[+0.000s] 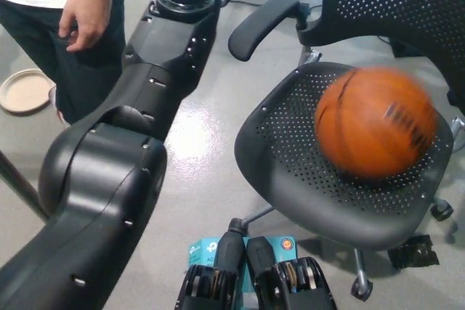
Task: The robot grabs the basketball from a person using both hands and then drops it on the black chair in the front
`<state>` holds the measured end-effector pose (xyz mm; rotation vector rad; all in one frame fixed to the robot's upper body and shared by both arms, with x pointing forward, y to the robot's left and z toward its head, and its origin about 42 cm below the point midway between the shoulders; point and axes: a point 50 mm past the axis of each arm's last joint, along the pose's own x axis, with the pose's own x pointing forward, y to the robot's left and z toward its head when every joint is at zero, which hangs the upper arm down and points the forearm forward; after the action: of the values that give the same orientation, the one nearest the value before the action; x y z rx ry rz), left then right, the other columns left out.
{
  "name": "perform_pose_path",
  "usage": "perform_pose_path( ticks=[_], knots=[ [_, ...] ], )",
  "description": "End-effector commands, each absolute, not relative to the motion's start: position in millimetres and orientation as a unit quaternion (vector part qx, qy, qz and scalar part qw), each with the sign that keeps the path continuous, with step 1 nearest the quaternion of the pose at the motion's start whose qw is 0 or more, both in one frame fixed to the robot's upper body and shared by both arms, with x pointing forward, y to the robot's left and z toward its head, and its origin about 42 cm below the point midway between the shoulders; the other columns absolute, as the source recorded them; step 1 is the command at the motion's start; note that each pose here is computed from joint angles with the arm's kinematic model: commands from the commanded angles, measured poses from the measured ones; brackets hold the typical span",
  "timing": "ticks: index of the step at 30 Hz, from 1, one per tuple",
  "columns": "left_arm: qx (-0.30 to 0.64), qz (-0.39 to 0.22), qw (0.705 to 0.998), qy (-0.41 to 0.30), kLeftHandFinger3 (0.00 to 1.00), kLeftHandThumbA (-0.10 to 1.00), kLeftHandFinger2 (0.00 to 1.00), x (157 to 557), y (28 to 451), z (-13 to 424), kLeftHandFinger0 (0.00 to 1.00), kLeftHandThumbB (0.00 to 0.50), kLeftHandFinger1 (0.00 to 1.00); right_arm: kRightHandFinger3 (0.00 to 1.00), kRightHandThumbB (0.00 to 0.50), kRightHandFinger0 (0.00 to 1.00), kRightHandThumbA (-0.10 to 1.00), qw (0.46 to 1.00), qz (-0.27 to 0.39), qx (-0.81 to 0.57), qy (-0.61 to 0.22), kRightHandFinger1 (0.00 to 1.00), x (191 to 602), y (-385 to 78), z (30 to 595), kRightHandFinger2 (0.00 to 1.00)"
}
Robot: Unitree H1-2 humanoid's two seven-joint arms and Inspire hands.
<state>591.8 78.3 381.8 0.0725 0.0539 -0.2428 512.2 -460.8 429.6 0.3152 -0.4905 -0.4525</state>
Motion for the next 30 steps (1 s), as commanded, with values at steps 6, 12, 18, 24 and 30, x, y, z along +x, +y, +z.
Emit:
perform_pose_path(
  ticks=[6, 12, 18, 24, 30],
  knots=[
    [0.014, -0.163, 0.985, -0.047, 1.0, 1.0, 1.0, 586, 83, 409, 1.0, 0.293, 1.0, 1.0, 0.257, 1.0, 1.0, 0.922, -0.126, 0.074, -0.359, 1.0, 479, -415, 495, 1.0],
    [0.018, -0.19, 0.979, -0.076, 1.0, 1.0, 1.0, 568, 87, 393, 1.0, 0.324, 1.0, 1.0, 0.24, 1.0, 1.0, 0.921, -0.092, 0.032, -0.376, 1.0, 455, -387, 493, 1.0],
    [0.014, -0.235, 0.957, -0.172, 1.0, 1.0, 1.0, 468, 121, 338, 1.0, 0.337, 1.0, 1.0, 0.243, 1.0, 1.0, 0.911, 0.0, -0.028, -0.411, 1.0, 386, -316, 435, 1.0],
    [0.016, -0.227, 0.937, -0.266, 1.0, 1.0, 1.0, 390, 145, 313, 1.0, 0.301, 1.0, 1.0, 0.269, 1.0, 1.0, 0.906, 0.069, -0.056, -0.414, 1.0, 328, -274, 373, 1.0],
    [0.049, -0.172, 0.935, -0.306, 1.0, 1.0, 1.0, 308, 192, 270, 1.0, 0.266, 1.0, 1.0, 0.236, 1.0, 1.0, 0.921, 0.112, -0.039, -0.372, 1.0, 282, -235, 295, 1.0]
  ],
)
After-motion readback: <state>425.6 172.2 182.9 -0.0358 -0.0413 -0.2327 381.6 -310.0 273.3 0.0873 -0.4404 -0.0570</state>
